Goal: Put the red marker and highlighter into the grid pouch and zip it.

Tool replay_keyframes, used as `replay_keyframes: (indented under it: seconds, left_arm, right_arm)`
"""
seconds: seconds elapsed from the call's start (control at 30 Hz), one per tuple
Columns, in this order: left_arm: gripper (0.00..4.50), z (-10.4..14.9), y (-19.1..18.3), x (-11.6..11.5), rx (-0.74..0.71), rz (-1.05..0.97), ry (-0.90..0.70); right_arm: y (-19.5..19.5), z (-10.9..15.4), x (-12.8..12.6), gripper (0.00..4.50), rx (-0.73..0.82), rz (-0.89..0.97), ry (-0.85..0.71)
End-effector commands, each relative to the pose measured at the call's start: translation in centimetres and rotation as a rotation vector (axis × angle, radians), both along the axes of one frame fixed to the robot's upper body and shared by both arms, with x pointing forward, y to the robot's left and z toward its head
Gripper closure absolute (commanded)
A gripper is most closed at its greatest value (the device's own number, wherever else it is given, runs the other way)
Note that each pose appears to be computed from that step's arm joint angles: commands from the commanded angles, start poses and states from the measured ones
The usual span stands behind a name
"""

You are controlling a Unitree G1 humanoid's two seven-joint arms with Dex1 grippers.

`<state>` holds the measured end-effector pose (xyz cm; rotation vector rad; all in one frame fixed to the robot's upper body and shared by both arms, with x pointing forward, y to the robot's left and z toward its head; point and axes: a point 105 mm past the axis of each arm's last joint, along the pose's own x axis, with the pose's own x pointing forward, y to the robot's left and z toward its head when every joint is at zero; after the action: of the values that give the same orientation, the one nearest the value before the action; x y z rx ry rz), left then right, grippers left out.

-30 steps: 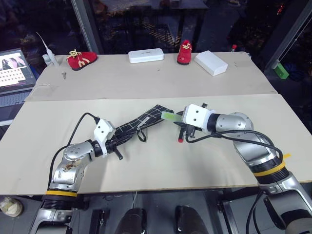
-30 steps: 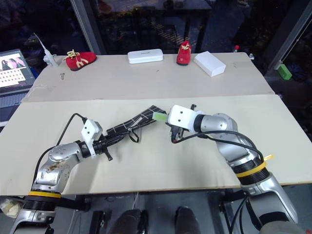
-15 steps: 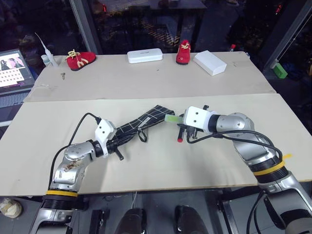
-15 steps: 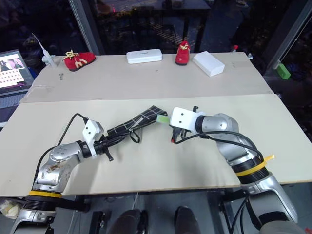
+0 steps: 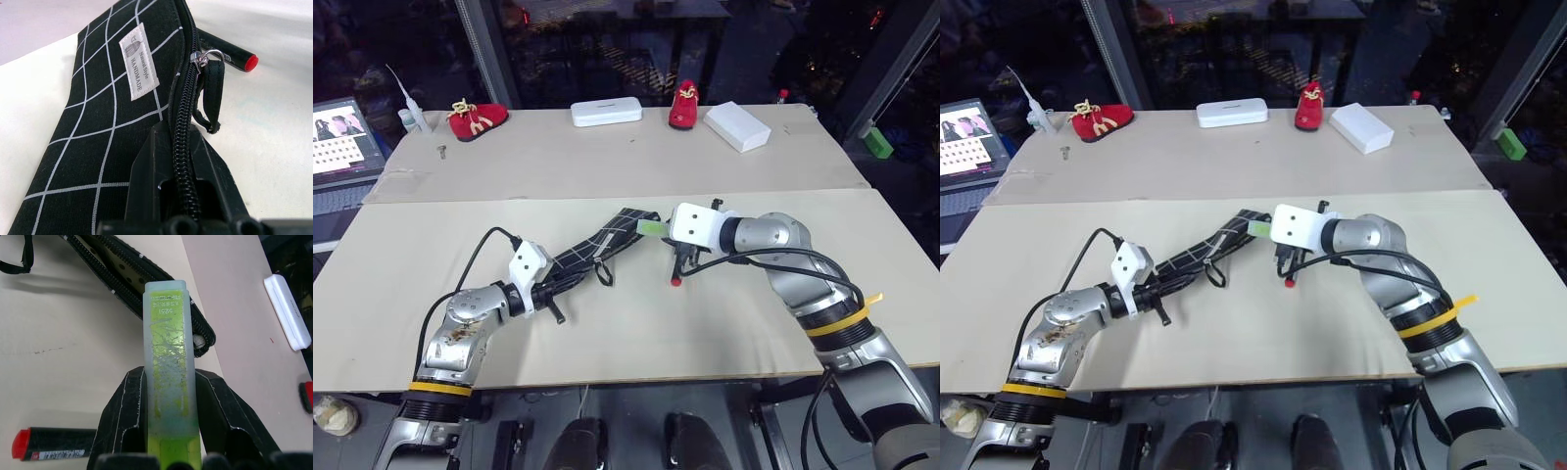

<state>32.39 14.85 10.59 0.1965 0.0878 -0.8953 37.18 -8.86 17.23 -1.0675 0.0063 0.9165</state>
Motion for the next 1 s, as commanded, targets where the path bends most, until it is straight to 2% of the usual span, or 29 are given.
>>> replay_keyframes:
  seconds: [0.03, 0.23, 0.57, 0.73, 1.0]
  left_arm:
    - [4.5, 1.2, -0.6, -0.2, -0.003, -0.027, -0.044]
    - [4.5, 1.2, -0.6, -0.2, -0.002, -0.028, -0.042]
    - [4.5, 1.3, -0.9, -0.1, 0.001, -0.041, -0.038]
    - [4.5, 1.2, -1.0, -0.2, 0.003, -0.048, -0.031]
    - [4.5, 1.3, -1.1, -0.1, 0.01, -0.065, -0.028]
  right_arm:
    - [-0.4, 0.5, -0.2, 3.49, -0.016, -0.01, -0.006]
    - [-0.5, 0.5, 0.2, 3.49, -0.024, -0.05, 0.011]
    - [3.0, 0.0, 0.2, 3.49, -0.094, 0.02, -0.022]
    - [5.5, 0.1, -0.1, 3.49, -0.165, 0.12, -0.122]
    - [8.7, -1.1, -1.3, 3.49, -0.305, 0.352, -0.316]
